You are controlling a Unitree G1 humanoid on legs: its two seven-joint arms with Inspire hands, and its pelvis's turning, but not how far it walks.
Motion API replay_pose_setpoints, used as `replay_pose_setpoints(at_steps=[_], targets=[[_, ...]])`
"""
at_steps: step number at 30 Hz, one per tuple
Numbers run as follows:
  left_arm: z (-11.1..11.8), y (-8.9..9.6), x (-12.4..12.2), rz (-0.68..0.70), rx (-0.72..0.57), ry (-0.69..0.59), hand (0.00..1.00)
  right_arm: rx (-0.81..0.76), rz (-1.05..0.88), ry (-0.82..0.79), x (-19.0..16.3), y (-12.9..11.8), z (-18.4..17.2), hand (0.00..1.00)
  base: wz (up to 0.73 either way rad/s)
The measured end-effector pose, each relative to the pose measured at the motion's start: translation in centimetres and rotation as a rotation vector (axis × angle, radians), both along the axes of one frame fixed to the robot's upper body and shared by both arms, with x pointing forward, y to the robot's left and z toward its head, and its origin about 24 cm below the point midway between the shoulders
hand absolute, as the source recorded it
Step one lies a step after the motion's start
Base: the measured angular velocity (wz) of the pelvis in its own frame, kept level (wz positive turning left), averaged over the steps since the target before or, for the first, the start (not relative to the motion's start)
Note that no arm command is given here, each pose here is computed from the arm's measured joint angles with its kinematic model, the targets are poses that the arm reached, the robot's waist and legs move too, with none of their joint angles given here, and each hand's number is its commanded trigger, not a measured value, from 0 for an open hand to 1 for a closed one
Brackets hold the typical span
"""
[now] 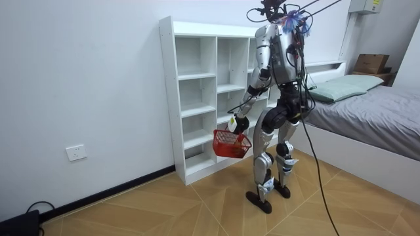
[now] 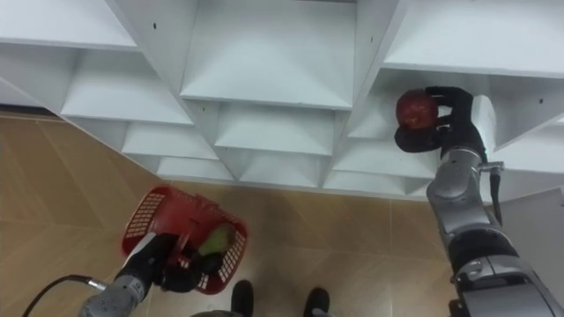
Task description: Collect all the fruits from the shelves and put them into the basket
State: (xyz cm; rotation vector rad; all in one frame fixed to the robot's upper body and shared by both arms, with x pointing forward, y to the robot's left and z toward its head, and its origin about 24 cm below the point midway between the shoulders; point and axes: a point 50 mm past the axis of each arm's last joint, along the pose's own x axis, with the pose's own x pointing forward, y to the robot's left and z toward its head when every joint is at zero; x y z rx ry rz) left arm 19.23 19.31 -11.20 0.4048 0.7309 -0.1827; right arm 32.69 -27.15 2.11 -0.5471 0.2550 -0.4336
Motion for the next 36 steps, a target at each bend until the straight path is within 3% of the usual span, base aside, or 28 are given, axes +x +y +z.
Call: replay_pose_setpoints(at_steps=[19,36], targets=[[-0.5,0.1,-0.5,-0.012,-0.002,0.039,1.0,0.026,0.026,0.007,0.2,0.2,0.0,1.0,0.0],[0.2,0.0,0.8,0.005,0.012,-0.012,1.0,0.01,0.198,-0.053,-0.1,3.6,0.3,1.0,0.02]])
